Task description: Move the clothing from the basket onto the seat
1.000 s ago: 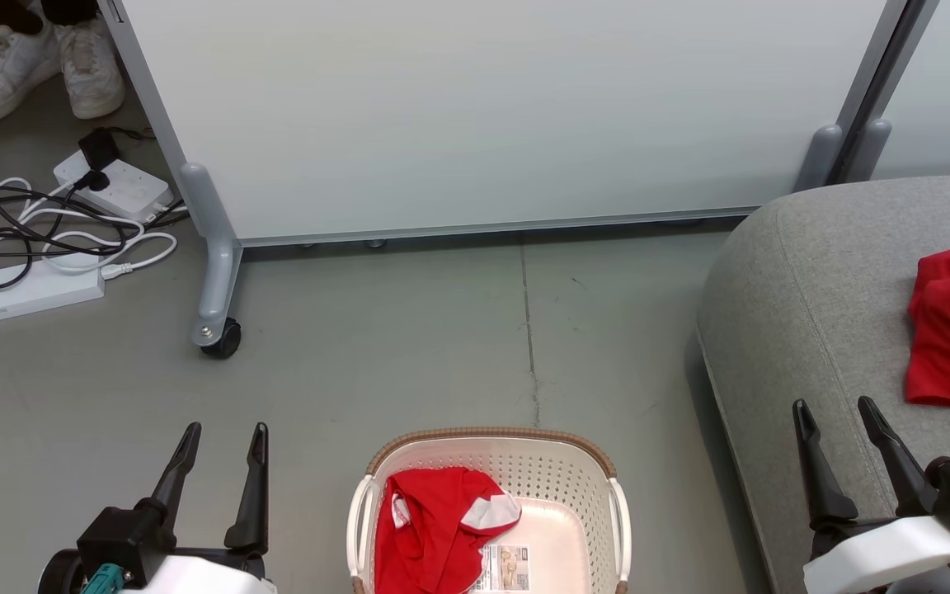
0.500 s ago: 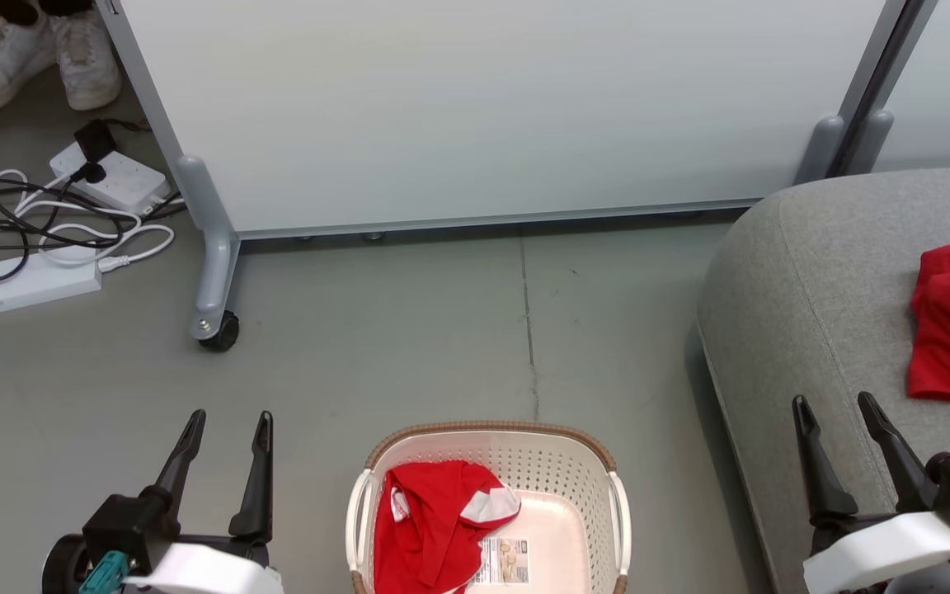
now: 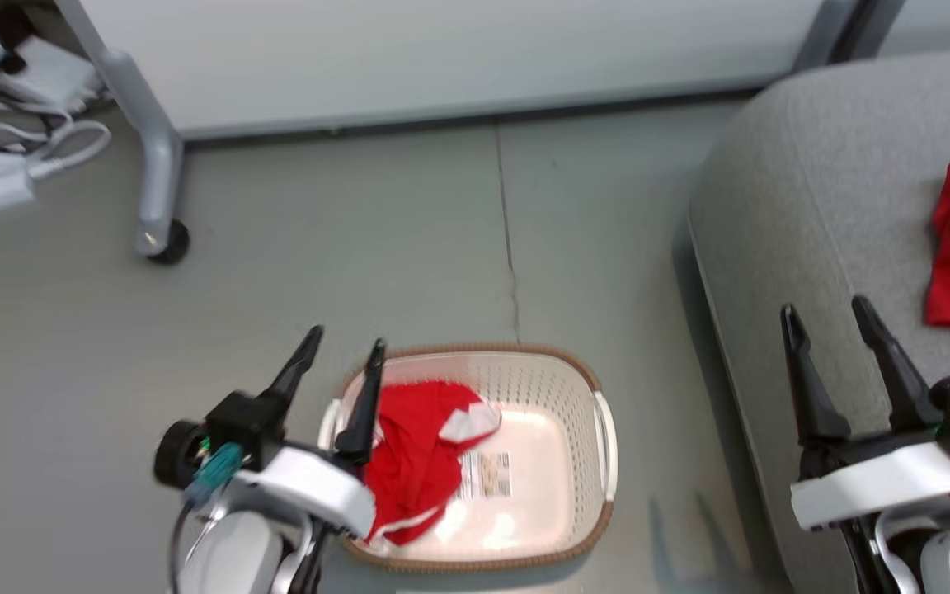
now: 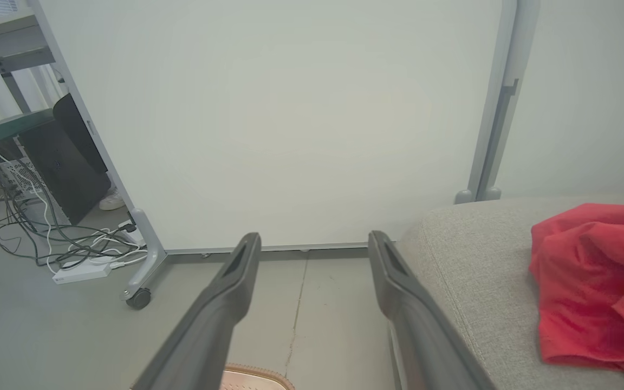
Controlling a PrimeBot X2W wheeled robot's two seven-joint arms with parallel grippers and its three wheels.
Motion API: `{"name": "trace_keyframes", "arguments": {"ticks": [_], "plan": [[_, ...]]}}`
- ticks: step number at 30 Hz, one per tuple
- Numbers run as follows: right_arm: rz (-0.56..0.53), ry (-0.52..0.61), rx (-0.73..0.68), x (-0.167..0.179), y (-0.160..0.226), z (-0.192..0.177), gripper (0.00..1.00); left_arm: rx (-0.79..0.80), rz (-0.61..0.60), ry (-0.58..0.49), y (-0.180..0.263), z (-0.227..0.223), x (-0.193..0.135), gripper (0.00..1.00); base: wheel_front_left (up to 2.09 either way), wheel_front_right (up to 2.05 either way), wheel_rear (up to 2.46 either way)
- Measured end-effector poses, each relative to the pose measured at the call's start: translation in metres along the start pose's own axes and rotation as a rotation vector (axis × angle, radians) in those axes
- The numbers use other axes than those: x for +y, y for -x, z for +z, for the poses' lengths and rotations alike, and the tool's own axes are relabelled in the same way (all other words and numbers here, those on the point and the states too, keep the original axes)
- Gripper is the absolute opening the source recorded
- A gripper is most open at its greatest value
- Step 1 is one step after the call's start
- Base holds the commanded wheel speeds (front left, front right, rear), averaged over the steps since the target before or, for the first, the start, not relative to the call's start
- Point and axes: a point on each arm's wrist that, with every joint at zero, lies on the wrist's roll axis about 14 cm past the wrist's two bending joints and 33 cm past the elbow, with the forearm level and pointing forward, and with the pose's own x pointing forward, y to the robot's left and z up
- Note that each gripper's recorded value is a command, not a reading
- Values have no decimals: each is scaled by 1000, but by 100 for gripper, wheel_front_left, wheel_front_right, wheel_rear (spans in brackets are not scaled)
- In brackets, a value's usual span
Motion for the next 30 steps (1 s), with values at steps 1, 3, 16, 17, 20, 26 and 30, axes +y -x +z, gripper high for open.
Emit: {"name": "trace_keyframes", "arguments": {"ticks": [1, 3, 16, 17, 20, 26, 30], "plan": [[1, 0, 0, -1, -5, -1, 100, 24, -22, 6, -8, -9, -7, 100, 0, 0, 0], [-8, 0, 5, -6, -18, -8, 100, 106, -88, 3, -28, -38, -22, 100, 0, 0, 0], [-41, -60, 60, -28, -57, -69, 100, 556, -293, -103, -76, -198, -46, 100, 0, 0, 0], [-47, -66, 72, -31, -57, -77, 100, 602, -306, -118, -75, -214, -44, 100, 0, 0, 0], [-75, -84, 92, -41, -58, -95, 100, 710, -338, -166, -76, -254, -38, 100, 0, 0, 0], [-118, -107, 142, -56, -53, -125, 100, 890, -394, -282, -75, -322, -24, 100, 0, 0, 0], [-158, -125, 194, -68, -44, -143, 100, 1009, -482, -389, -68, -368, -24, 100, 0, 0, 0]]}}
